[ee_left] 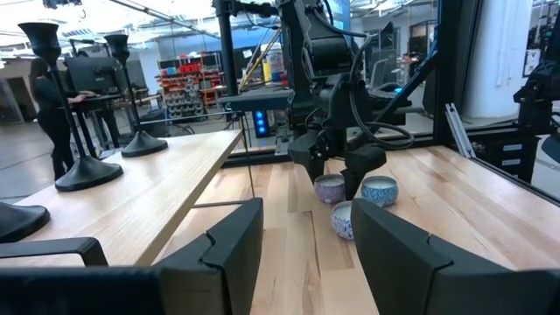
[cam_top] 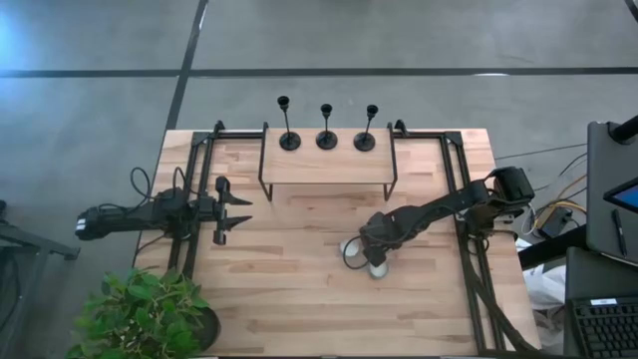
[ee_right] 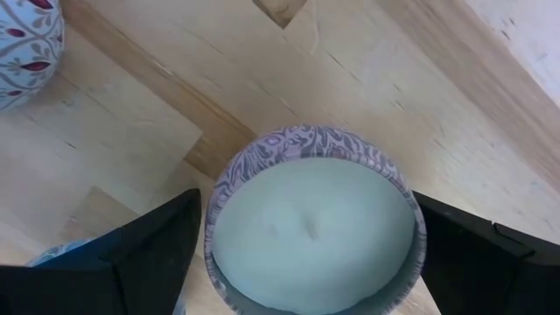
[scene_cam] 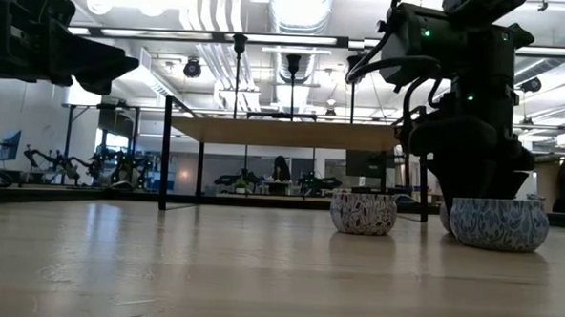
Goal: Pick & Place candle stick holders
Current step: Put the pink scented candle on the shelf
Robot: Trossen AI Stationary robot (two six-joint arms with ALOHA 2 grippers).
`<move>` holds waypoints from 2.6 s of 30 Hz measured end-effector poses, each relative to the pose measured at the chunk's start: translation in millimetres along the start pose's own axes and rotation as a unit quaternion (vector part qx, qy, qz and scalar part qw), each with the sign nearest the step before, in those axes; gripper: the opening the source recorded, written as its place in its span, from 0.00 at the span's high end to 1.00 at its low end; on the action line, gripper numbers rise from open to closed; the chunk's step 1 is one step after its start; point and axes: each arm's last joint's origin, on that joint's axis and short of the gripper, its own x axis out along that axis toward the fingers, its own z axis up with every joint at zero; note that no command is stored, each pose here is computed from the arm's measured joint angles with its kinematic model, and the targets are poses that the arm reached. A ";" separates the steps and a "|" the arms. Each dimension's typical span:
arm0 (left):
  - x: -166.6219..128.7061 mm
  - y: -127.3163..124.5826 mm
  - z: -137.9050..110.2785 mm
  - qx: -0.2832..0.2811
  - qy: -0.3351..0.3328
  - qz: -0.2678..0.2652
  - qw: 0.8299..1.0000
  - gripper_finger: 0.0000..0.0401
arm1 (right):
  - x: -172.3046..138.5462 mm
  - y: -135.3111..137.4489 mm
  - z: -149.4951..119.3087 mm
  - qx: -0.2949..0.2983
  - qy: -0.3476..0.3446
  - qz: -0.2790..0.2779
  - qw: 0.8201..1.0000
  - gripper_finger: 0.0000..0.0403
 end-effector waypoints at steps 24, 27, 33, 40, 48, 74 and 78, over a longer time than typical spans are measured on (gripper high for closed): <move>0.0 0.0 0.1 0.000 -0.001 0.000 1.000 0.55 | -0.3 -0.6 -0.7 -0.001 0.005 -0.001 1.000 0.28; 0.0 0.0 0.1 0.000 -0.001 0.000 1.000 0.55 | -1.4 -1.1 -0.9 -0.001 0.004 0.000 1.000 0.28; 0.0 0.0 0.1 0.000 -0.001 0.000 1.000 0.55 | -6.6 -3.1 -1.6 -0.002 0.000 0.003 1.000 0.28; 0.0 0.0 -0.4 0.000 0.002 0.000 1.000 0.55 | -17.5 -4.9 -2.3 -0.001 -0.006 0.022 1.000 0.28; 0.0 -0.1 -1.0 0.000 0.005 -0.001 1.000 0.55 | -39.7 -11.2 -0.7 0.011 -0.017 0.060 0.998 0.28; 0.0 -0.1 -1.3 0.000 0.006 -0.001 1.000 0.55 | -160.6 -23.8 77.8 -0.075 -0.093 0.073 0.990 0.28; 0.0 -0.1 -1.3 0.000 0.006 -0.001 1.000 0.55 | -170.4 -26.0 88.1 -0.086 -0.109 0.084 0.987 0.28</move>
